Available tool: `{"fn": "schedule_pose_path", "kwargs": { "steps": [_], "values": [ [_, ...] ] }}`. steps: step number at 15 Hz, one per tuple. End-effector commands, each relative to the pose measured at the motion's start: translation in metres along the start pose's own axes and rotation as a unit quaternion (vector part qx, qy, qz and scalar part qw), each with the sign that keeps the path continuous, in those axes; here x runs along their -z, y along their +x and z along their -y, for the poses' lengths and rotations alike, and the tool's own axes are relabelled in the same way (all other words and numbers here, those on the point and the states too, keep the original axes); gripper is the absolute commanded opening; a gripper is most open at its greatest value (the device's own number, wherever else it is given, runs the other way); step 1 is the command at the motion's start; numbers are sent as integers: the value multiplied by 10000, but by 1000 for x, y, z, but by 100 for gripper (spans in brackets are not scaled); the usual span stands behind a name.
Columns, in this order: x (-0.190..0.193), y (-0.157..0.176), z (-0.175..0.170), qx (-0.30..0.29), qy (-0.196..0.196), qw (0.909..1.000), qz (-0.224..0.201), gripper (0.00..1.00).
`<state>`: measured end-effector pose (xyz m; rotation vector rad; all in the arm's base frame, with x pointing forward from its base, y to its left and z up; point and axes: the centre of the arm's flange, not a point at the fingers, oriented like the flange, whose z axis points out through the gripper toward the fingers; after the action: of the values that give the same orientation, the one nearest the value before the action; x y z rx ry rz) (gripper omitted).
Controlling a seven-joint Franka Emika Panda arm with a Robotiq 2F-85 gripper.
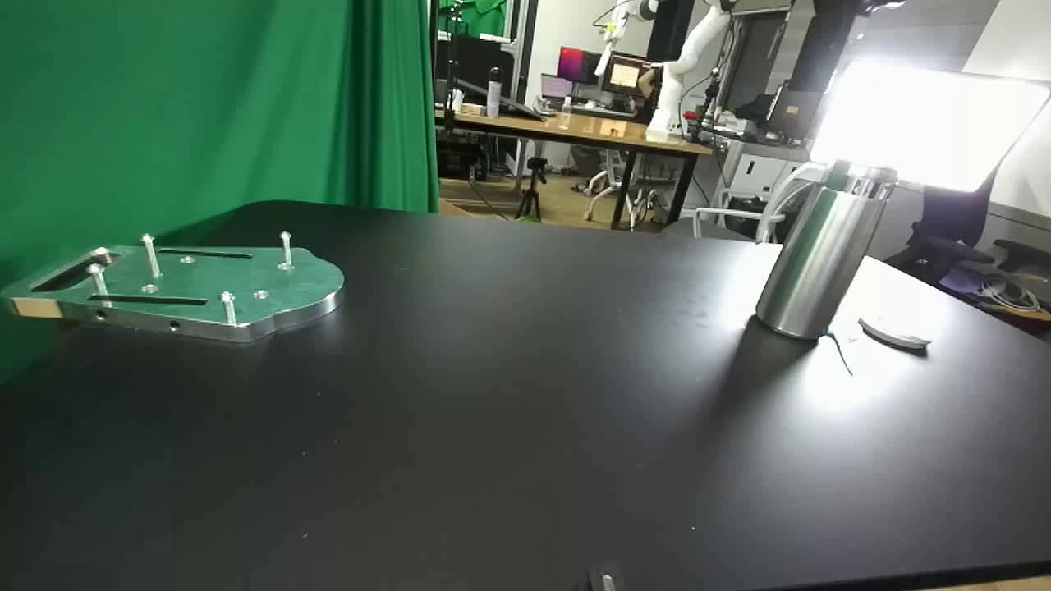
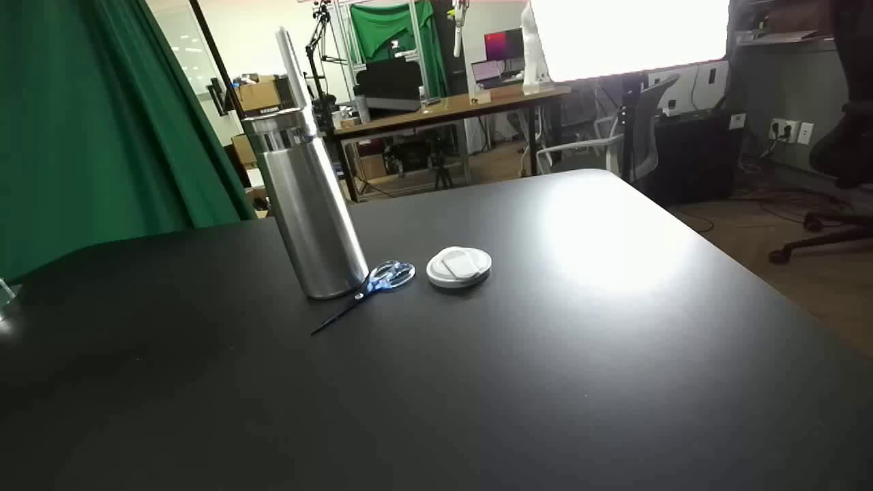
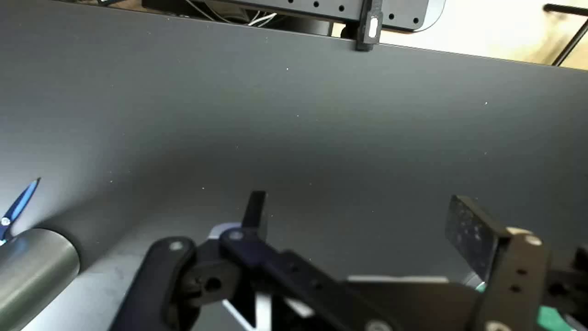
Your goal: Stir the contents in the flusk.
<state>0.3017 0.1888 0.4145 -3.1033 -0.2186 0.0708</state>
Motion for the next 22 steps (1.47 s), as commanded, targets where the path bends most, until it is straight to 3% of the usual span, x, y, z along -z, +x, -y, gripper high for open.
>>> {"fn": "schedule_pose_path", "kwargs": {
  "steps": [1,11,14,17,22],
  "values": [
    [0,0,0,0,0,10000,1,100],
    [0,0,0,0,0,10000,4,100],
    [16,12,-17,68,-184,9998,-61,100],
    [41,33,-55,-173,-439,9985,-289,100],
    [84,70,-152,-453,-784,9936,-674,100]
  ]
}}
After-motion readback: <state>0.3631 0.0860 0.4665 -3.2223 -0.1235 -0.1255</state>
